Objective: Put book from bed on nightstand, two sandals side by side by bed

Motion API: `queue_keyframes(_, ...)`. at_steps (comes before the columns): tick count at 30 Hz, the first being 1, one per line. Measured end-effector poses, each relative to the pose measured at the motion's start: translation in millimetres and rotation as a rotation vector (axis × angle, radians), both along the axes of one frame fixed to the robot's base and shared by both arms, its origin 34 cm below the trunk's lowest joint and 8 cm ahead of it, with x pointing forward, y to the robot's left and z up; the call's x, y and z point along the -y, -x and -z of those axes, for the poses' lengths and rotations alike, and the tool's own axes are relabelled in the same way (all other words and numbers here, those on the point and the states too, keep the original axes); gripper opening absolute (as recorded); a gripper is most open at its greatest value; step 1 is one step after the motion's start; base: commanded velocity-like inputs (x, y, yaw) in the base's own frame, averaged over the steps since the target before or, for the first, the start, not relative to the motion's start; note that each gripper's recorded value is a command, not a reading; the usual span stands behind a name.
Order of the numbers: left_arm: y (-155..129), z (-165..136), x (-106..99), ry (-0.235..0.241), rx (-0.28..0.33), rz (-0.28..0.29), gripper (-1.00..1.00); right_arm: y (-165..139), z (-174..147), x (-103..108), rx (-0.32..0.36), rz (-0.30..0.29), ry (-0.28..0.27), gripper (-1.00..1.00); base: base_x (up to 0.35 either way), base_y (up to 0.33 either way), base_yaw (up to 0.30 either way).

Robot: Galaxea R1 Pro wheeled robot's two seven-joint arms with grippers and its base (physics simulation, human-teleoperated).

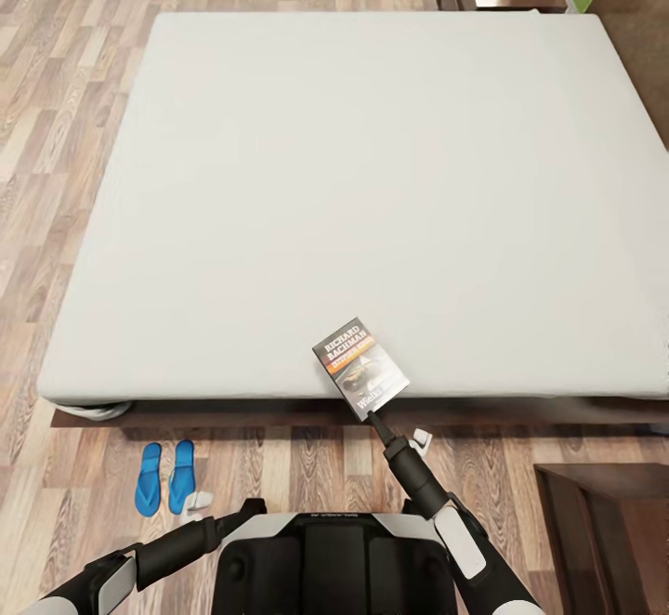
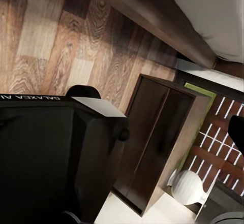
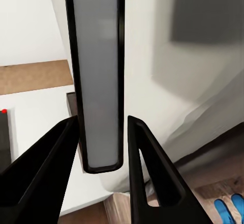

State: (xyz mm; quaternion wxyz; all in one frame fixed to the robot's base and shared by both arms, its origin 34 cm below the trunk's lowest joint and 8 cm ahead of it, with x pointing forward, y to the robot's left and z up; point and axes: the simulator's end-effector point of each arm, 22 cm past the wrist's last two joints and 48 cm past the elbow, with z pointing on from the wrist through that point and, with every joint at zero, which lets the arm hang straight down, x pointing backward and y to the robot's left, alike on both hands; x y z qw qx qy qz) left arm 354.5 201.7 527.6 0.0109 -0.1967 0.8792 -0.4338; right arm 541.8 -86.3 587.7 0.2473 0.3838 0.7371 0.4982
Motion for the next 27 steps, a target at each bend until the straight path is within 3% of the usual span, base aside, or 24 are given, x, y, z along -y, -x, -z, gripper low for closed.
queue_keyframes(5,1,-5,0,-0.001,0.0,0.0,1.0,1,-7,-4,-0.004,-0.015,-0.014,-1.0,0.0,0.0,0.0)
queue_keyframes(7,2,-7,0,-0.001,-0.001,0.0,1.0,4,-14,-17,-0.017,-0.053,-0.061,-1.0,0.0,0.0,0.0)
queue_keyframes(8,2,-8,0,-0.002,-0.001,0.0,1.0,6,-26,-36,-0.035,-0.104,-0.138,-1.0,0.0,0.0,0.0)
queue_keyframes(12,4,-13,0,-0.001,-0.001,0.0,1.0,7,-58,-70,-0.062,-0.213,-0.29,-1.0,0.0,0.0,0.0)
queue_keyframes(15,4,-16,6,0.006,-0.001,-0.002,1.0,-9,-86,-77,-0.023,-0.251,-0.348,-1.0,0.0,0.0,0.0)
queue_keyframes(16,5,-17,7,0.008,-0.002,-0.003,1.0,-12,-89,-72,-0.011,-0.26,-0.342,-1.0,0.0,0.0,0.0)
queue_keyframes(18,7,-19,8,0.008,-0.006,-0.003,1.0,-9,-86,-52,-0.009,-0.292,-0.303,-1.0,0.0,0.0,0.0)
queue_keyframes(19,10,-20,8,0.007,-0.013,-0.004,1.0,-5,-82,-32,-0.009,-0.313,-0.272,-1.0,0.0,0.0,0.0)
queue_keyframes(21,16,-21,6,0.003,-0.026,-0.006,1.0,0,-79,31,0.008,-0.355,-0.202,-1.0,0.0,0.0,0.0)
queue_keyframes(22,18,-22,6,0.001,-0.03,-0.006,1.0,2,-84,51,0.026,-0.374,-0.194,-1.0,0.0,0.0,0.0)
queue_keyframes(24,20,-24,4,-0.002,-0.035,-0.006,1.0,4,-101,115,0.073,-0.417,-0.163,-1.0,0.0,0.0,0.0)
queue_keyframes(26,22,-25,4,-0.003,-0.038,-0.006,1.0,15,-110,151,0.077,-0.444,-0.158,-1.0,0.0,0.0,0.0)
queue_keyframes(27,24,-26,4,-0.004,-0.042,-0.007,1.0,30,-102,170,0.032,-0.426,-0.153,-1.0,0.0,0.0,0.0)
